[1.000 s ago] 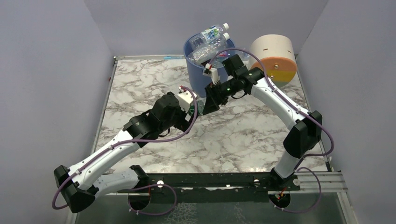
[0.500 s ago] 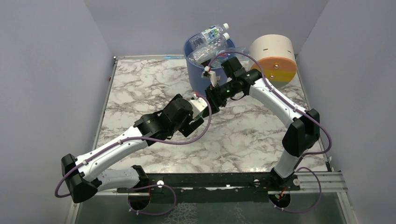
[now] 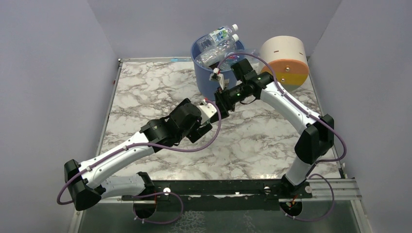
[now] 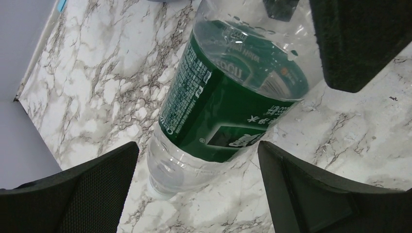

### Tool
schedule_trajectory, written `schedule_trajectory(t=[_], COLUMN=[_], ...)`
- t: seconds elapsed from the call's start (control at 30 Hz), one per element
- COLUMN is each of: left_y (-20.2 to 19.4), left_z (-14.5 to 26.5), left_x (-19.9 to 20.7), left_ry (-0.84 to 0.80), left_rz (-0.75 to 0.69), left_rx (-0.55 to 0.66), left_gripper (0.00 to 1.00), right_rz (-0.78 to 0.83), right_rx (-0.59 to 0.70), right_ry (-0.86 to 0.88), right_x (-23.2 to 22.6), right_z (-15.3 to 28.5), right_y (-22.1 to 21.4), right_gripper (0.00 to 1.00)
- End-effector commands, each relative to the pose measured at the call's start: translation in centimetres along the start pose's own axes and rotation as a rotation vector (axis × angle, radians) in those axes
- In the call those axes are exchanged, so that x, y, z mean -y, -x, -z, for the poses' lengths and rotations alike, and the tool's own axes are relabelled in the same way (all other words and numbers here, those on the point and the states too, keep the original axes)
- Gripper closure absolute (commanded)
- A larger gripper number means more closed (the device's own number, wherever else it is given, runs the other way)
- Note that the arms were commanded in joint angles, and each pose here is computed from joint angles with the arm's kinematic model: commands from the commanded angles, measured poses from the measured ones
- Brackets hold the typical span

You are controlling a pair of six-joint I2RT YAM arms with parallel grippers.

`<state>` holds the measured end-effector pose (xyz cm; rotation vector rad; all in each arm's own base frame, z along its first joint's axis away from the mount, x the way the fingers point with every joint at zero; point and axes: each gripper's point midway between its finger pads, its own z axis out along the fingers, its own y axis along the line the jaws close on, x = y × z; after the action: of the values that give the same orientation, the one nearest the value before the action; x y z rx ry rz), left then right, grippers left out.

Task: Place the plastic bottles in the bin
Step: Pick up the plastic bottle at the center of the board.

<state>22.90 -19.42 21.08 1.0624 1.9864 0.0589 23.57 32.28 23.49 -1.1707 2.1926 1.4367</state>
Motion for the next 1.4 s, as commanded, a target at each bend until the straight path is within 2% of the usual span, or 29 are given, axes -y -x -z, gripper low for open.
schedule_trajectory(t=[0.0,0.1,0.33,0.53,0.7,0.87,1.37], left_y=[0.3,0.4,0.7,0.8,1.5,2.5,5.1], left_z=[-0.2,-0.3,-0.7,-1.5,-1.7,-1.4,-0.9], left_x=[-0.3,-0.2,0.6,1.3,1.6,1.6,2.2], left_ry=[0.029,0.027,-0.01,-0.025,-0.041,-0.048,-0.085], left_rz=[0.02,0.029,0.055,0.065,0.094,0.135,0.291], left_rx=[0.014,0.018,0.028,0.005,0.016,0.056,0.173], left_gripper=[0.01,0.04,0.22,0.45,0.46,0.47,0.47], right_rz=[0.079,0.087,0.094,0.087,0.085,0.071,0.007], right_rx=[0.052,0.058,0.064,0.063,0.072,0.099,0.206], right_ry=[0.068,0.075,0.09,0.086,0.065,0.034,-0.024], right_x=[-2.6,-3.0,-3.4,-3.1,-2.8,-2.3,-1.9], right_z=[1.1,1.3,1.4,1.2,1.2,1.2,1.3], right_y=[0.9,1.0,1.4,1.5,1.8,2.3,4.3], right_gripper=[0.36,0.35,0.35,0.31,0.22,0.0,0.01])
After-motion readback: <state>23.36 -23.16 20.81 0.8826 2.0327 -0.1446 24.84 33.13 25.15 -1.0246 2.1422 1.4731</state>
